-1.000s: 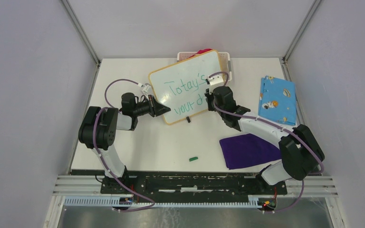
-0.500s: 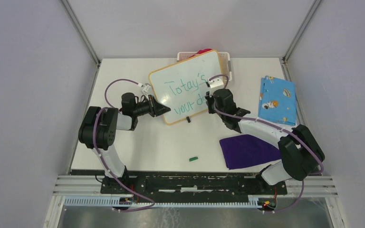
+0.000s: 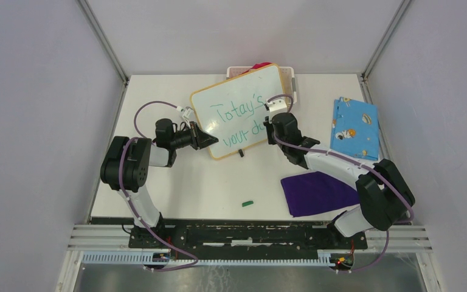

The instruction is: Write a sentence on the whiteboard

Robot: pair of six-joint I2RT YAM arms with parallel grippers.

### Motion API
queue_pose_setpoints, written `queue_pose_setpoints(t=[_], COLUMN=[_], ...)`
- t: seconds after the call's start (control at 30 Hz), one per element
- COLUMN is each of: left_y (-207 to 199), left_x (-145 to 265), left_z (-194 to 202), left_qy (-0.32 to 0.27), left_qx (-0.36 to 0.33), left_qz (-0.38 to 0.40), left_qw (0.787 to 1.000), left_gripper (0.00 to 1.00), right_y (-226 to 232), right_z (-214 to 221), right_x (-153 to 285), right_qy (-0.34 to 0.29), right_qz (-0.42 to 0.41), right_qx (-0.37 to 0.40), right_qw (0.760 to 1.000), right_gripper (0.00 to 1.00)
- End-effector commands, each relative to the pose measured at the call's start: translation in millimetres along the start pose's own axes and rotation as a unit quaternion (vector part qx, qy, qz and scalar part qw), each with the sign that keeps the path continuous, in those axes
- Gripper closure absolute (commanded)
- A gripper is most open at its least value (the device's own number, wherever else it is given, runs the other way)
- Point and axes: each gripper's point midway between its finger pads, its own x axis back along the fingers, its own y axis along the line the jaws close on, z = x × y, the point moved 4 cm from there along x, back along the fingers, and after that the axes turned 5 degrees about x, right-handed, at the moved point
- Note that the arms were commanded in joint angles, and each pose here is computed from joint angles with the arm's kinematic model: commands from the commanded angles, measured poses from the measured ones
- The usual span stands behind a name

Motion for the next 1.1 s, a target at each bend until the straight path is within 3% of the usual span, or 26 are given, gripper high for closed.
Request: queue_pose_setpoints(t=[0.0, 0.8, 1.07], left_y=[14.4, 14.3, 14.2], left_x=[-4.0, -4.2, -3.9], left_z=[10.6, 10.6, 10.6], left_qy=[0.012, 0.012, 0.012], left_qx=[0.003, 0.003, 0.003], left_qz=[-0.035, -0.035, -0.035], left_qw=[0.999, 0.999, 0.999], left_gripper=[0.74, 0.74, 0.74], right_y=[-7.5, -1.2, -1.8], right_z=[-33.1, -50.9, -36.7], right_x=[-2.5, -6.4, -6.4], right_qy=[-0.036, -0.053, -0.039], right_qz=[0.024, 0.005, 0.006], right_qx=[-0.011, -0.012, -0.011], right_qw=[0.999, 0.999, 0.999], right_gripper=[1.00, 1.00, 1.00])
